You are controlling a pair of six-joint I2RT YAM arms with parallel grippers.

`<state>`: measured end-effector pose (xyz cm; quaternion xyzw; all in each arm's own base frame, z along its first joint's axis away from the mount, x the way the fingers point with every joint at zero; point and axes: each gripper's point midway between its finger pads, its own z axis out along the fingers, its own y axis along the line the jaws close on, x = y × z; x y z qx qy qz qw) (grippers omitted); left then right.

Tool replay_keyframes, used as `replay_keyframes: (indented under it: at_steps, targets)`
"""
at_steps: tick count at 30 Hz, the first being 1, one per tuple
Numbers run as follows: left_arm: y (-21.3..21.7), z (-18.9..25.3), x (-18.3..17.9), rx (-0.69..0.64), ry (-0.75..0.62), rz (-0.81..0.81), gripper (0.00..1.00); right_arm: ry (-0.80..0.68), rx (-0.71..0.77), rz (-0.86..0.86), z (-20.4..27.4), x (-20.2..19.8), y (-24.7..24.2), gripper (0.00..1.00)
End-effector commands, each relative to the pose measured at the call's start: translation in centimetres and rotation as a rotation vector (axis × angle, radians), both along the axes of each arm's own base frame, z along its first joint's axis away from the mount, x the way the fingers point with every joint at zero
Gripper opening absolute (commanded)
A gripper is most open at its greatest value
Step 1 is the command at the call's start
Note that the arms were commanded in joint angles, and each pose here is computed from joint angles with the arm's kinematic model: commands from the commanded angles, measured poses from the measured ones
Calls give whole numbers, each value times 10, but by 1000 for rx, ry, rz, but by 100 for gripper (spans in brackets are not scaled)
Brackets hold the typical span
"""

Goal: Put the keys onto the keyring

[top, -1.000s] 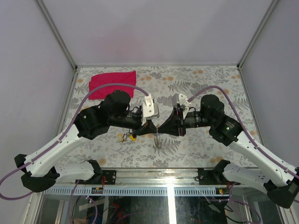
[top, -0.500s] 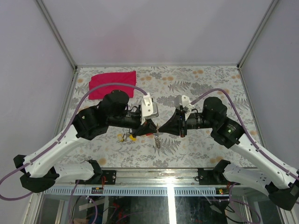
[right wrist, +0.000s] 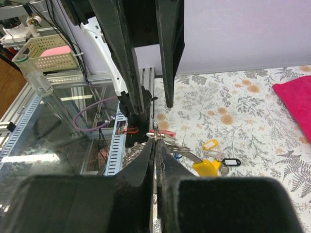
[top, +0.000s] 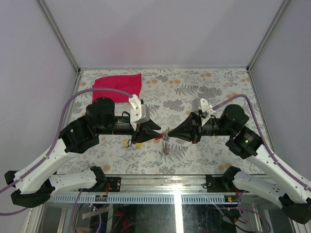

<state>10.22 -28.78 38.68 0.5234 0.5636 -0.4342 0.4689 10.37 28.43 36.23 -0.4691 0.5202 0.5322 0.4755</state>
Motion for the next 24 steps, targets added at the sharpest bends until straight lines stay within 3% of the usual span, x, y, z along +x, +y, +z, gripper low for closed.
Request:
replay_keyframes:
  at_steps: [1,5,9,19,24]
  targets:
    - [-7,12,-3,-61,-11,-33,29,-66,98,-5,35,-6,-5,0]
    - [-10,8,-3,-52,-2,-43,27,-68,109,-4,38,-8,-6,0]
    - [-11,6,-2,-44,0,-42,16,-68,118,-2,40,-9,-7,0]
    - [-13,6,1,-41,-2,-32,0,-68,129,4,43,-11,-7,0]
    - [-14,7,1,-43,-3,-39,0,-74,141,-14,46,-10,-9,0]
